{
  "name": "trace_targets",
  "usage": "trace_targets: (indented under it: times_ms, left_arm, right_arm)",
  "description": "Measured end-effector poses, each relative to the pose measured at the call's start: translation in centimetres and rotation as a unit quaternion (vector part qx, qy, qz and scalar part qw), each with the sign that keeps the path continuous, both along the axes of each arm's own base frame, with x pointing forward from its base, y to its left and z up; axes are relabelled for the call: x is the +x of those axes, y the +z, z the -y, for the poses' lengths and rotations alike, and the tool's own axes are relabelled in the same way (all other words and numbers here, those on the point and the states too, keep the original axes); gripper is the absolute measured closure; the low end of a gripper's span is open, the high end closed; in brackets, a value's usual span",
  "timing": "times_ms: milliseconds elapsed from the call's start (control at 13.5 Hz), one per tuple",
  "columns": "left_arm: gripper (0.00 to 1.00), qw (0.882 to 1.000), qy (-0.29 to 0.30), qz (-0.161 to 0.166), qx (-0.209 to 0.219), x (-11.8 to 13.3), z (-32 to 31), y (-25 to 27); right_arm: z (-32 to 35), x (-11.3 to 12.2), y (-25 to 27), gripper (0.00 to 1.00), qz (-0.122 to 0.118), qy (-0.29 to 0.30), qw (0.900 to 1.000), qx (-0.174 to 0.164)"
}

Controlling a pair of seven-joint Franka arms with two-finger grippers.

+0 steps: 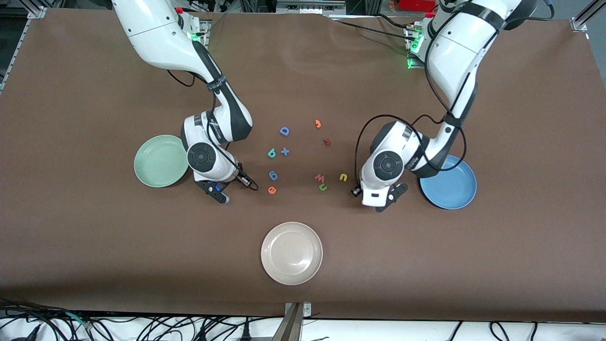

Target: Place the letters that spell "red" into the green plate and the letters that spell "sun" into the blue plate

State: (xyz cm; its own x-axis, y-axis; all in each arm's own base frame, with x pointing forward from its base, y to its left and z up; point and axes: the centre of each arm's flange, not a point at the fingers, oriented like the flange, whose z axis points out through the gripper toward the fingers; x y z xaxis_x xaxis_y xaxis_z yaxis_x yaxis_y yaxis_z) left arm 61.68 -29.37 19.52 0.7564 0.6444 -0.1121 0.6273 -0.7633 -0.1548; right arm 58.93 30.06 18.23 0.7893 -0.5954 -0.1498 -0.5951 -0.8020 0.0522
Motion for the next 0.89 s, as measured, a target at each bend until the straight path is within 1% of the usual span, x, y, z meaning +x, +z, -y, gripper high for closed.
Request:
trace_targets:
  times_ms: [148,222,296,370,518,591,739,887]
  left_arm:
    - [0.73,0.999,-0.025,-0.025,0.009,1.7,-2.6,3.2]
    - [0.73,0.999,-0.041,-0.035,0.01,2.6,-4.2,4.8]
    - [0.73,0.997,-0.061,-0.041,0.006,3.4,-6.4,5.9]
    - [0.73,0.995,-0.083,-0.046,-0.003,4.4,-9.4,6.4]
    - [0.73,0.99,-0.126,-0.056,-0.027,5.9,-16.6,6.2]
    - [0.73,0.987,-0.143,-0.061,-0.035,6.2,-19.5,5.8]
    - [0.73,0.982,-0.173,-0.071,-0.028,6.2,-23.2,4.9]
    - [0.73,0.979,-0.187,-0.081,-0.025,6.0,-24.4,3.8]
  right_arm:
    - [0.0,0.0,0.0,0.36,0.002,0.0,1.0,0.001]
    - [0.0,0.0,0.0,0.4,0.002,0.0,1.0,0.001]
    - [0.0,0.0,0.0,0.4,0.002,0.0,1.0,0.001]
    - [0.0,0.1,0.0,0.42,0.003,0.0,1.0,0.001]
    - [0.0,0.0,-0.1,0.42,0.003,0.0,1.0,0.001]
    - [0.0,0.1,-0.1,0.42,0.004,0.0,1.0,0.001]
    - [0.0,0.2,-0.4,0.42,0.01,-0.001,1.0,0.002]
    - [0.0,0.3,-0.7,0.42,0.015,-0.002,1.0,0.003]
